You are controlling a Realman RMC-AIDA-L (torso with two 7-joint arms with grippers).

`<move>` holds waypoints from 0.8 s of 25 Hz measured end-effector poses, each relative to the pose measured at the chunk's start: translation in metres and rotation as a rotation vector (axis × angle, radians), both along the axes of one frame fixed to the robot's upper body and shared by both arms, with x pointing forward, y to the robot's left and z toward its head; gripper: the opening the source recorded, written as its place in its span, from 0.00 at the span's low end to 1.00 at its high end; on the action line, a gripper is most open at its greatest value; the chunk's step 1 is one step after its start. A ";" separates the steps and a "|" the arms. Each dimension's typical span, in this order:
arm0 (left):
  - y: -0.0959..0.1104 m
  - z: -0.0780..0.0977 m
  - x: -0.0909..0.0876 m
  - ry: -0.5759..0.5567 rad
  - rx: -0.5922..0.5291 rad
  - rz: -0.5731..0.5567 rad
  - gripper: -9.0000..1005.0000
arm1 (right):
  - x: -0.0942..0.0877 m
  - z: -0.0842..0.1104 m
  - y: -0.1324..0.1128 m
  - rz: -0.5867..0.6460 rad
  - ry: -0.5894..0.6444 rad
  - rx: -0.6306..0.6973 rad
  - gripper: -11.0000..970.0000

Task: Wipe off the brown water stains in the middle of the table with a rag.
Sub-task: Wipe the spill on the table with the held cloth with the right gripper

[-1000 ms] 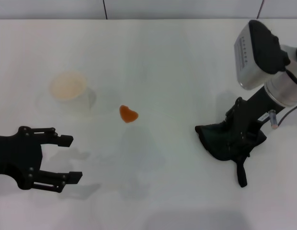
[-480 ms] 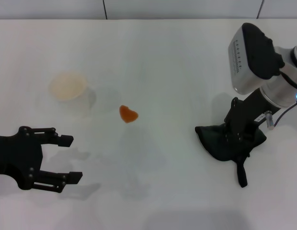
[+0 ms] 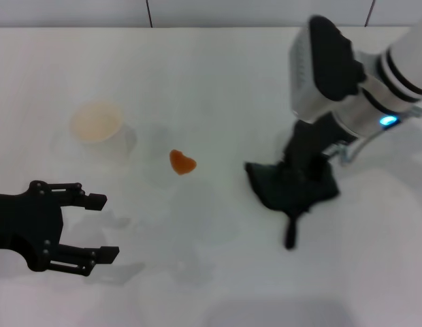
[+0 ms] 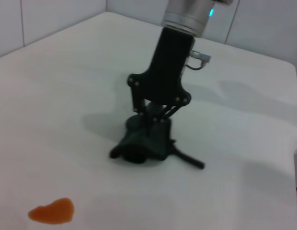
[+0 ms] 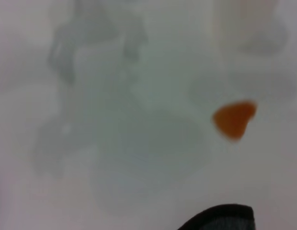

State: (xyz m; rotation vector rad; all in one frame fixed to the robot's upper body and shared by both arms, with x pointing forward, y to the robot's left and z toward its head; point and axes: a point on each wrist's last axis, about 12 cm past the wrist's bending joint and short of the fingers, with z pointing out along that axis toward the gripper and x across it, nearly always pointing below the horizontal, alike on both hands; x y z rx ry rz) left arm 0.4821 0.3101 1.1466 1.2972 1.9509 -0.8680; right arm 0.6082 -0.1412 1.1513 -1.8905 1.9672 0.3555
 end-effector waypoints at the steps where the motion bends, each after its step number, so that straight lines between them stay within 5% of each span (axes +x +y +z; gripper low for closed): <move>1: 0.000 0.000 0.000 0.001 0.000 -0.002 0.87 | 0.002 0.003 0.006 0.005 -0.015 0.017 0.08; 11: -0.007 -0.002 -0.001 0.014 0.005 -0.033 0.87 | 0.019 0.008 0.070 0.056 -0.092 0.072 0.08; 20: -0.012 -0.004 -0.001 0.024 0.004 -0.058 0.87 | 0.030 0.011 0.100 0.027 -0.186 0.144 0.08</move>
